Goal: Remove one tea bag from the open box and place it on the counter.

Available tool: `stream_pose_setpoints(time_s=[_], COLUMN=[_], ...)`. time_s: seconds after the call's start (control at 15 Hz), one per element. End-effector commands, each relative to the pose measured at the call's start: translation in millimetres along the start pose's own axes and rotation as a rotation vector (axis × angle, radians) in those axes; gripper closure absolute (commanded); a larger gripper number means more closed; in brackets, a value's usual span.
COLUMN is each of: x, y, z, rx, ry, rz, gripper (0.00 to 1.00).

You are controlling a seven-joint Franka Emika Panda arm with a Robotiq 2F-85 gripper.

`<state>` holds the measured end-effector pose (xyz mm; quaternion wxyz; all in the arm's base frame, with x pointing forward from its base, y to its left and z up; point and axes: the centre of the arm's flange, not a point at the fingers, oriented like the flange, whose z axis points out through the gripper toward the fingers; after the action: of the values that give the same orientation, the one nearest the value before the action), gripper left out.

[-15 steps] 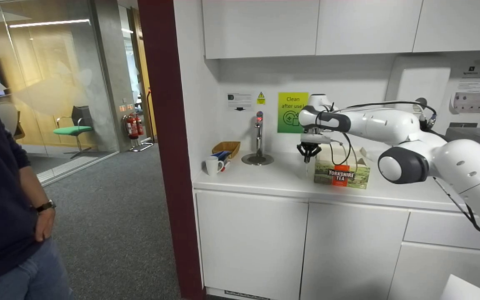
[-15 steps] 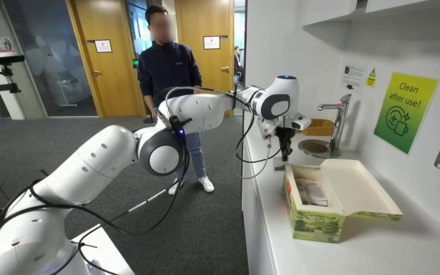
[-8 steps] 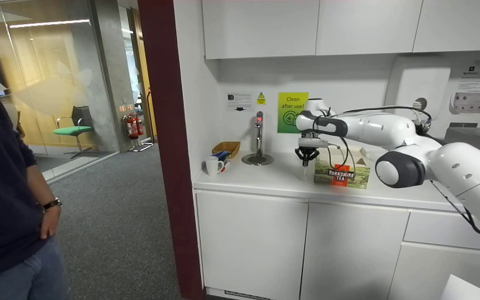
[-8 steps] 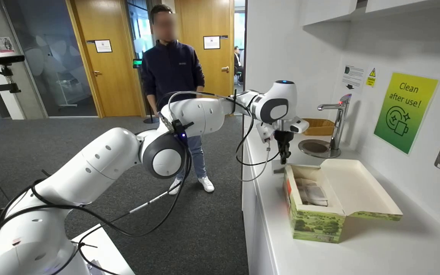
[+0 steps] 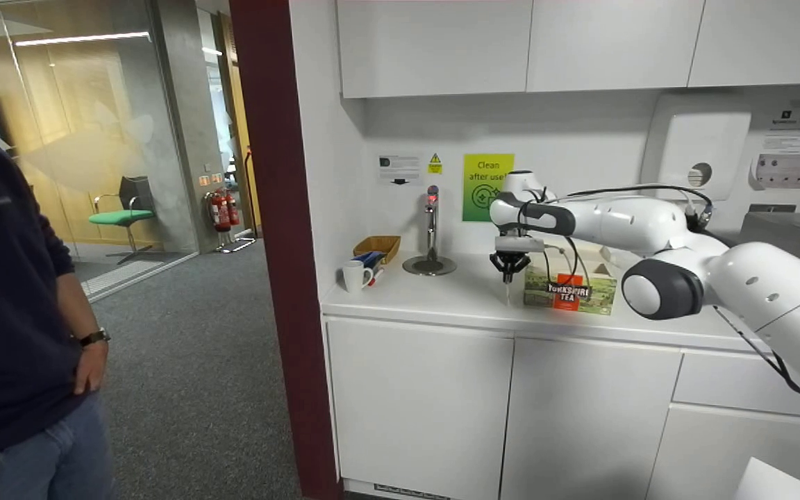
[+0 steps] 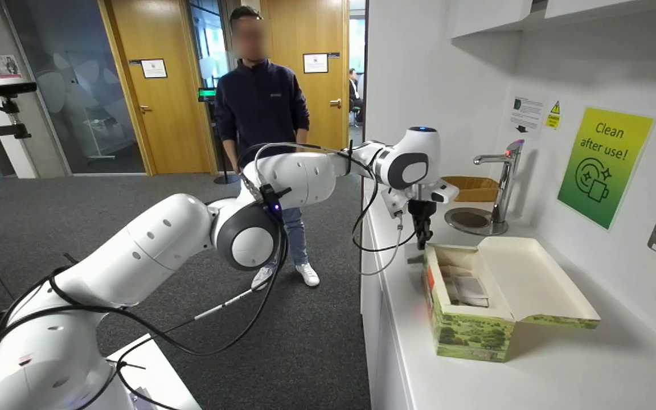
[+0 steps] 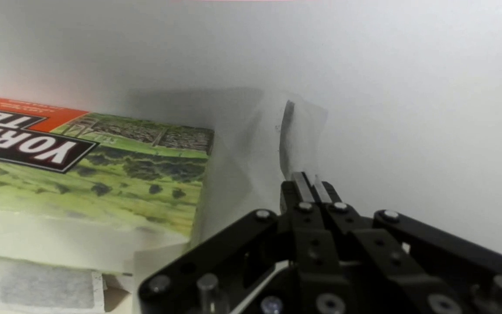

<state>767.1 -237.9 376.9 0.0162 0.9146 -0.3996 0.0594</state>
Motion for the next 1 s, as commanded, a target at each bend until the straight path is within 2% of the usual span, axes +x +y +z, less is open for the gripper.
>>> stream_pose_setpoints(time_s=[0.0, 0.27, 0.33, 0.4, 0.47, 0.93], x=[30, 30, 31, 32, 32, 37], y=[-26, -32, -31, -30, -28, 2], z=[-12, -11, -10, -7, -6, -17], rx=[-0.032, -0.036, -0.038, -0.040, -0.041, -0.009], ry=[0.011, 0.016, 0.015, 0.011, 0.009, 0.004], rz=[-0.016, -0.021, -0.020, -0.018, -0.017, 0.007], gripper=[1.00, 1.00, 0.74, 0.73, 0.68, 0.14])
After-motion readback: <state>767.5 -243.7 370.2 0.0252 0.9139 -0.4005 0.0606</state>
